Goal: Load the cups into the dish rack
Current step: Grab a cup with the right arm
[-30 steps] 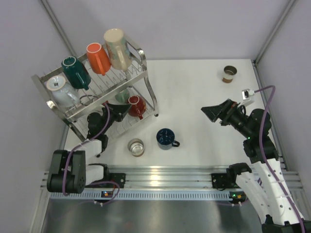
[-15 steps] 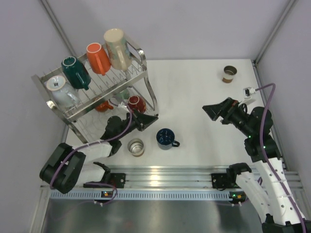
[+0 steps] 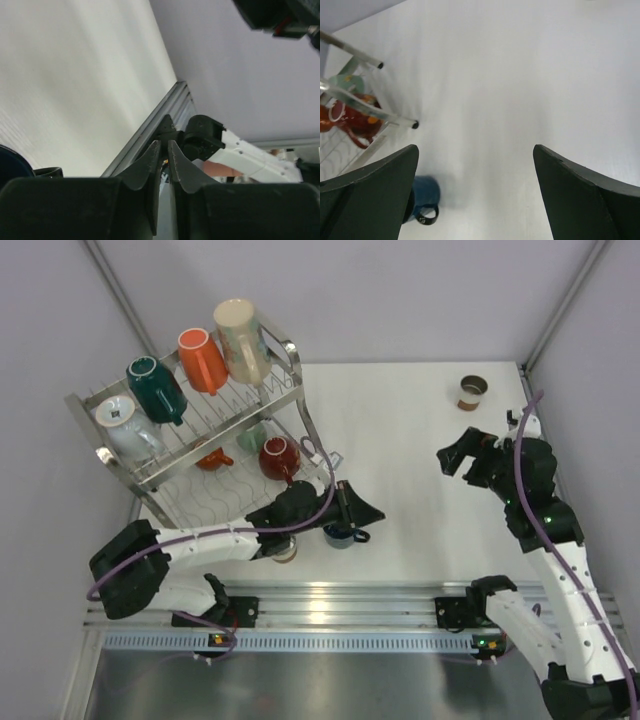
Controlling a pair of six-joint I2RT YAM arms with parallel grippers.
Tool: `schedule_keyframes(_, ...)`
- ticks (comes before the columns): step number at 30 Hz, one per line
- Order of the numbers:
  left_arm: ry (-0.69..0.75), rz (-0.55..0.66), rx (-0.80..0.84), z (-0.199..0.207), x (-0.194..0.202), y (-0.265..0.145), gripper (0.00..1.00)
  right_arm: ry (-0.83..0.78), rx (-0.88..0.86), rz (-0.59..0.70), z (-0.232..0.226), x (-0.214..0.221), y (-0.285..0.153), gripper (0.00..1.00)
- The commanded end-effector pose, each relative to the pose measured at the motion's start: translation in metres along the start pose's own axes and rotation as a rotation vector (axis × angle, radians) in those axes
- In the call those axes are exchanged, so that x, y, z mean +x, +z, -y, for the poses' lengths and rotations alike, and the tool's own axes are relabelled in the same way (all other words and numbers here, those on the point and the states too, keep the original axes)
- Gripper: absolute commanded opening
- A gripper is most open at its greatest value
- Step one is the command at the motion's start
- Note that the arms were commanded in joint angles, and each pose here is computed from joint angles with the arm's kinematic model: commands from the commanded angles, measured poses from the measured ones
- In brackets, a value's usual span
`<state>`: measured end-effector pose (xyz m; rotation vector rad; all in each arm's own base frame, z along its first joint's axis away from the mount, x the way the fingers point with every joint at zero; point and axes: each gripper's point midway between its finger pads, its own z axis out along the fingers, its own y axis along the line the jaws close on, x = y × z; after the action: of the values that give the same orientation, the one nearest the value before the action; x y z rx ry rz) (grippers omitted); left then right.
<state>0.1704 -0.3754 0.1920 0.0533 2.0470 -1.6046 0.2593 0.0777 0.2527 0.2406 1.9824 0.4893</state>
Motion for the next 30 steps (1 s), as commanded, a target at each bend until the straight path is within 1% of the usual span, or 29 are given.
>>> schedule_keyframes(1, 0.236, 0.005, -0.099, 0.017, 0.003, 0.011, 0.20, -0.097, 0.219, 0.073, 0.034, -0.034, -0.003, 0.98)
schedule_keyframes(2, 0.303, -0.006, -0.117, 0.018, 0.006, 0.012, 0.26, -0.106, 0.218, 0.040, 0.034, -0.031, 0.005, 0.98)
schedule_keyframes(3, 0.337, -0.025, -0.185, 0.010, 0.009, 0.009, 0.29, -0.109, 0.207, 0.031, 0.031, -0.031, 0.008, 0.98)
schedule_keyframes(4, 0.376, 0.007, -0.197, 0.024, 0.004, 0.011, 0.32, -0.107, 0.187, 0.033, 0.027, -0.033, 0.012, 0.97)
schedule_keyframes(5, 0.428, 0.007, -0.213, 0.027, 0.003, 0.009, 0.35, -0.107, 0.166, -0.001, 0.024, -0.027, 0.020, 0.97)
schedule_keyframes(6, 0.457, -0.007, -0.267, 0.021, 0.005, 0.002, 0.36, -0.108, 0.143, -0.019, 0.021, -0.024, 0.024, 0.96)
schedule_keyframes(7, 0.487, 0.005, -0.271, 0.032, 0.003, -0.001, 0.39, -0.116, 0.122, -0.052, 0.019, -0.016, 0.029, 0.95)
schedule_keyframes(8, 0.503, 0.041, -0.348, 0.022, -0.005, -0.008, 0.49, -0.121, 0.083, -0.089, 0.014, -0.008, 0.037, 0.94)
schedule_keyframes(9, 0.511, 0.046, -0.378, 0.022, -0.007, -0.016, 0.57, -0.133, 0.028, -0.130, 0.007, 0.003, 0.039, 0.94)
schedule_keyframes(10, 0.527, 0.049, -0.391, 0.021, -0.007, -0.022, 0.59, -0.136, 0.027, -0.177, 0.010, 0.017, 0.046, 0.93)
schedule_keyframes(11, 0.536, 0.078, -0.421, 0.018, -0.013, -0.028, 0.64, -0.154, 0.013, -0.202, 0.006, 0.027, 0.047, 0.93)
schedule_keyframes(12, 0.533, 0.100, -0.424, 0.020, -0.018, -0.038, 0.75, -0.171, 0.009, -0.221, 0.005, 0.035, 0.049, 0.93)
schedule_keyframes(13, 0.542, 0.107, -0.449, 0.016, -0.020, -0.045, 0.92, -0.182, 0.011, -0.251, 0.006, 0.047, 0.051, 0.94)
schedule_keyframes(14, 0.549, 0.121, -0.453, 0.017, -0.024, -0.052, 0.98, -0.204, -0.014, -0.272, -0.002, 0.057, 0.052, 0.94)
schedule_keyframes(15, 0.545, 0.161, -0.451, 0.022, -0.032, -0.063, 0.98, -0.217, -0.038, -0.293, -0.008, 0.066, 0.053, 0.94)
schedule_keyframes(16, 0.554, 0.167, -0.455, 0.022, -0.034, -0.069, 0.98, -0.225, -0.053, -0.315, -0.010, 0.076, 0.053, 0.94)
schedule_keyframes(17, 0.554, 0.194, -0.443, 0.028, -0.041, -0.078, 0.98, -0.249, -0.101, -0.325, -0.024, 0.083, 0.052, 0.94)
schedule_keyframes(19, 0.569, 0.211, -0.438, 0.036, -0.048, -0.086, 0.99, -0.274, -0.150, -0.347, -0.038, 0.095, 0.050, 0.94)
schedule_keyframes(20, 0.581, 0.203, -0.463, 0.032, -0.049, -0.093, 0.99, -0.308, -0.202, -0.364, -0.055, 0.105, 0.046, 0.94)
schedule_keyframes(21, 0.584, 0.226, -0.462, 0.040, -0.056, -0.098, 0.99, -0.322, -0.224, -0.370, -0.064, 0.109, 0.045, 0.95)
schedule_keyframes(24, 0.603, 0.238, -0.474, 0.048, -0.064, -0.108, 0.98, -0.383, -0.313, -0.403, -0.100, 0.126, 0.038, 0.95)
schedule_keyframes(27, 0.600, 0.257, -0.438, 0.063, -0.070, -0.114, 0.99, -0.427, -0.348, -0.432, -0.122, 0.147, 0.039, 0.95)
schedule_keyframes(28, 0.599, 0.263, -0.426, 0.067, -0.072, -0.116, 0.99, -0.446, -0.360, -0.456, -0.129, 0.160, 0.039, 0.95)
schedule_keyframes(30, 0.591, 0.294, -0.394, 0.079, -0.079, -0.125, 0.99, -0.462, -0.350, -0.456, -0.134, 0.166, 0.042, 0.95)
